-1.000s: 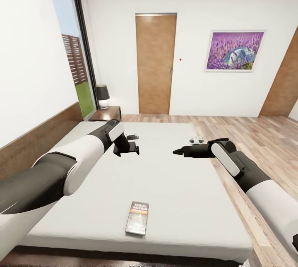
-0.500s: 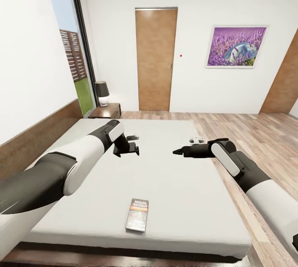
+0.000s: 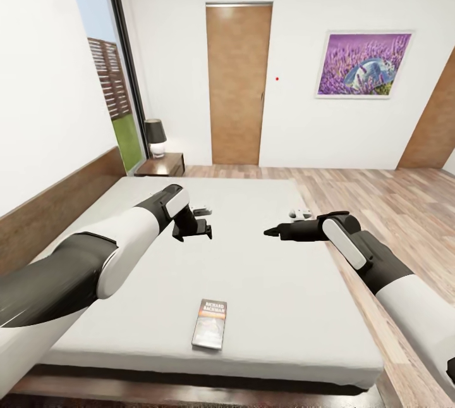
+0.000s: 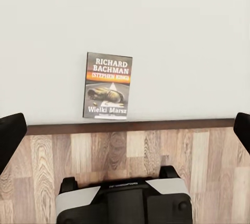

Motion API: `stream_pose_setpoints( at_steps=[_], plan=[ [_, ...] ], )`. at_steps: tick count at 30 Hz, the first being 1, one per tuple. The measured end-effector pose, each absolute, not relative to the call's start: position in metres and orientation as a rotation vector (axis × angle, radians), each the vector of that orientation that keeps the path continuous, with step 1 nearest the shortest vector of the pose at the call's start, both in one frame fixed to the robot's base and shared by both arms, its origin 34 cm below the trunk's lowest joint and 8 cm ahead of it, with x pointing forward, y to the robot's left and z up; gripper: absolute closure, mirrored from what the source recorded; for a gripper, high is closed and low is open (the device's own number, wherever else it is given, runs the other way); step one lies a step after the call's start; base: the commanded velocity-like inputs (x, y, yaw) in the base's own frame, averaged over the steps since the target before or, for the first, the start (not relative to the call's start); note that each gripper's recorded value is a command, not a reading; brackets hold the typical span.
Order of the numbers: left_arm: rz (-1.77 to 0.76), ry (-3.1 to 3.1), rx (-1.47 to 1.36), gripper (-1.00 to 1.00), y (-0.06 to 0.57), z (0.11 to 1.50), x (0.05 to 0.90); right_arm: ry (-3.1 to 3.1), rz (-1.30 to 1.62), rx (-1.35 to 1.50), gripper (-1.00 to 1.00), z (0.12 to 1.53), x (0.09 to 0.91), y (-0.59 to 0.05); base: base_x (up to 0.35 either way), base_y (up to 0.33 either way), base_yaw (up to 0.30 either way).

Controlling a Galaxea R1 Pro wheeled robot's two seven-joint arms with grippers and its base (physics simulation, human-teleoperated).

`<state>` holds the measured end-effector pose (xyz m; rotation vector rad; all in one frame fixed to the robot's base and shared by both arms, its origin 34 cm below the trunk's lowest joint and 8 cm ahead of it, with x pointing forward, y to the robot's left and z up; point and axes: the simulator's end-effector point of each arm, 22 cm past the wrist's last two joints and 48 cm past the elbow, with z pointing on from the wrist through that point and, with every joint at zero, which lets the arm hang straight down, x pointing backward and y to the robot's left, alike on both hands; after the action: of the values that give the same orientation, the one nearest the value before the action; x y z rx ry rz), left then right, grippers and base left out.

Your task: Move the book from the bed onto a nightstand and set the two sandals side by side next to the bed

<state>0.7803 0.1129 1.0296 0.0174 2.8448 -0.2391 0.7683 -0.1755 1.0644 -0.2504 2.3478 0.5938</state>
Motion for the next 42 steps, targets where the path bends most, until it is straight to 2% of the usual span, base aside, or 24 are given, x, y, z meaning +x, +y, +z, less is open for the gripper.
stream_pose_setpoints(
  at_steps=[42],
  plan=[
    [-0.241,2.913,0.007,-1.00,0.114,0.984,0.781,2.414,0.611,-0.234,-1.00,1.019,0.771,-0.175,0.000,0.000,0.000]
  ],
)
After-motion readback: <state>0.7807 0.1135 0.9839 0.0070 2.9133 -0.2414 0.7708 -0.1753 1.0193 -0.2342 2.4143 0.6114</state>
